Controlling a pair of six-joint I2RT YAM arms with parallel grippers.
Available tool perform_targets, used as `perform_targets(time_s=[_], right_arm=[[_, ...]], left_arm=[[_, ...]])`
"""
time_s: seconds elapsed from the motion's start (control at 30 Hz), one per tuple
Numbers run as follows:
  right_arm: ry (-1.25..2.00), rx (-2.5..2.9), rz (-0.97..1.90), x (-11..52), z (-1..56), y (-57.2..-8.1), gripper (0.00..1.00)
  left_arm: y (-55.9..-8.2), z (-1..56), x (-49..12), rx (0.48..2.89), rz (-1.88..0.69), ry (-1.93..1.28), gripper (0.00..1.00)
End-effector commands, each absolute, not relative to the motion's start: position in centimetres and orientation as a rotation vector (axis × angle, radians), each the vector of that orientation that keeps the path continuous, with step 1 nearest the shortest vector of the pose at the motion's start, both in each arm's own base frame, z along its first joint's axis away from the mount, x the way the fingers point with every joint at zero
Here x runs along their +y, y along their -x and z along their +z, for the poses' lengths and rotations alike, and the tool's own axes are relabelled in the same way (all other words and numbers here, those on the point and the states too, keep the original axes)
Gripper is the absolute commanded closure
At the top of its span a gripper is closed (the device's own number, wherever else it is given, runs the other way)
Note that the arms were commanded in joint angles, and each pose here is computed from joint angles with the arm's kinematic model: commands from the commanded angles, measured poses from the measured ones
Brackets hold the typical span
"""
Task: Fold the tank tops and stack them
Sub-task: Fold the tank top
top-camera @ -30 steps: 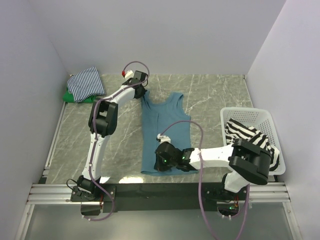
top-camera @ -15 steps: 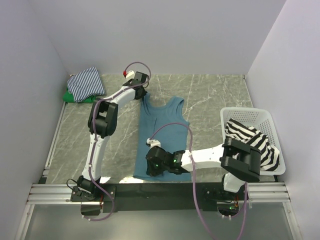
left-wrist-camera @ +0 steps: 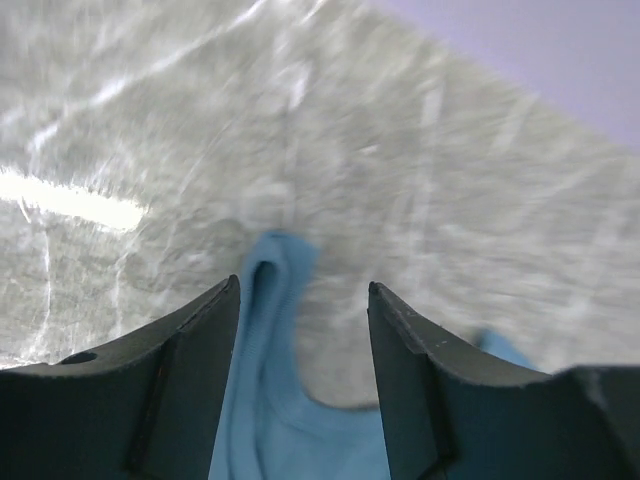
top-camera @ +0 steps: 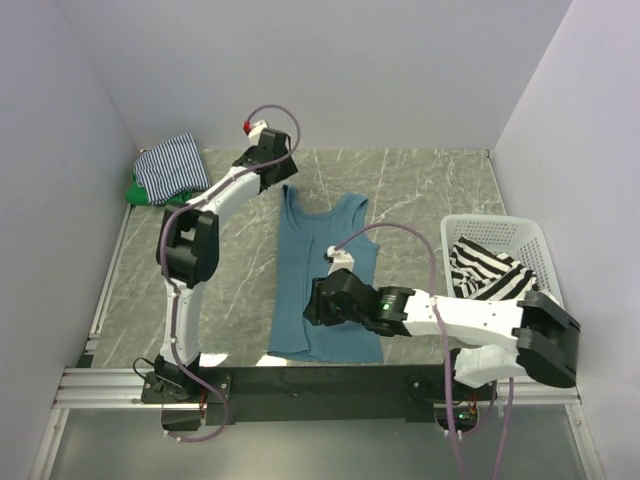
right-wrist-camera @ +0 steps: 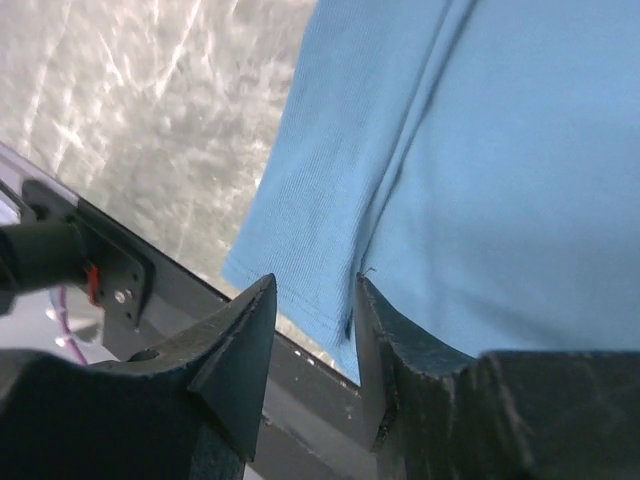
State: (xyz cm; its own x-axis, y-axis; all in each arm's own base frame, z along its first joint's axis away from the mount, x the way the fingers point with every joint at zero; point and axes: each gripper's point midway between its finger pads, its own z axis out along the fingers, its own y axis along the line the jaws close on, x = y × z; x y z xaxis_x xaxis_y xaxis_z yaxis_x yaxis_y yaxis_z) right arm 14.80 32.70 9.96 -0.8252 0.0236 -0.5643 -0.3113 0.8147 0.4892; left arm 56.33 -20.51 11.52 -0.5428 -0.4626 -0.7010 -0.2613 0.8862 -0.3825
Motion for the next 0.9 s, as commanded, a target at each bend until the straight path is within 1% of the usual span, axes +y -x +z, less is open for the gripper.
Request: perform_targets(time_s=[0.0,0.03,0.1,0.13,0.2,0.3,0.4,0.47,0.53,0.7,0.77,0.87], right_arm=[[0.05,2.415,0.667,29.0,10.6,-16.1,0.55],[-0.063,2.421,0.619,27.0,9.7,-16.9,0.55],[-0.175,2.402,0.604,24.3,10.1,-17.2,0.55],[-0.267,2.407,0.572,22.4,9.2,-17.3,0.55],[-0.351,2.371,0.56,20.2,9.5,-17.0,0.55],[-0.453,2.393,0.522,17.6,7.6,-15.5,0.55],[-0.552,2.411,0.502,15.9,6.4,-14.4,0.57],[-0.583,2.417,0.494,15.1,6.0,-13.9,0.57],[-0.612,2.432,0.476,14.2,5.4,-13.2,0.58],[-0.624,2.46,0.459,13.4,4.5,-12.3,0.59],[-0.611,2.478,0.455,13.4,4.3,-12.1,0.59],[-0.583,2.507,0.443,13.6,3.9,-11.8,0.6]], left_arm=[[-56.3,20.6,-21.8,2.03,-0.44,0.436,0.4],[-56.0,21.6,-22.4,2.027,-0.48,0.415,0.41],[-55.2,22.3,-24.6,2.048,-0.572,0.337,0.42],[-54.7,22.7,-26.3,2.051,-0.606,0.279,0.43],[-53.9,22.7,-29.0,2.076,-0.66,0.199,0.43],[-52.3,20.6,-34.9,2.129,-0.696,0.059,0.43],[-50.0,17.5,-38.6,2.191,-0.725,-0.029,0.43],[-48.9,16.4,-40.4,2.199,-0.743,-0.064,0.43],[-46.6,14.7,-42.9,2.23,-0.78,-0.134,0.43],[-42.3,11.0,-46.6,2.303,-0.783,-0.224,0.43],[-41.3,9.8,-46.9,2.345,-0.761,-0.203,0.44],[-40.4,7.5,-45.6,2.403,-0.606,-0.109,0.45]])
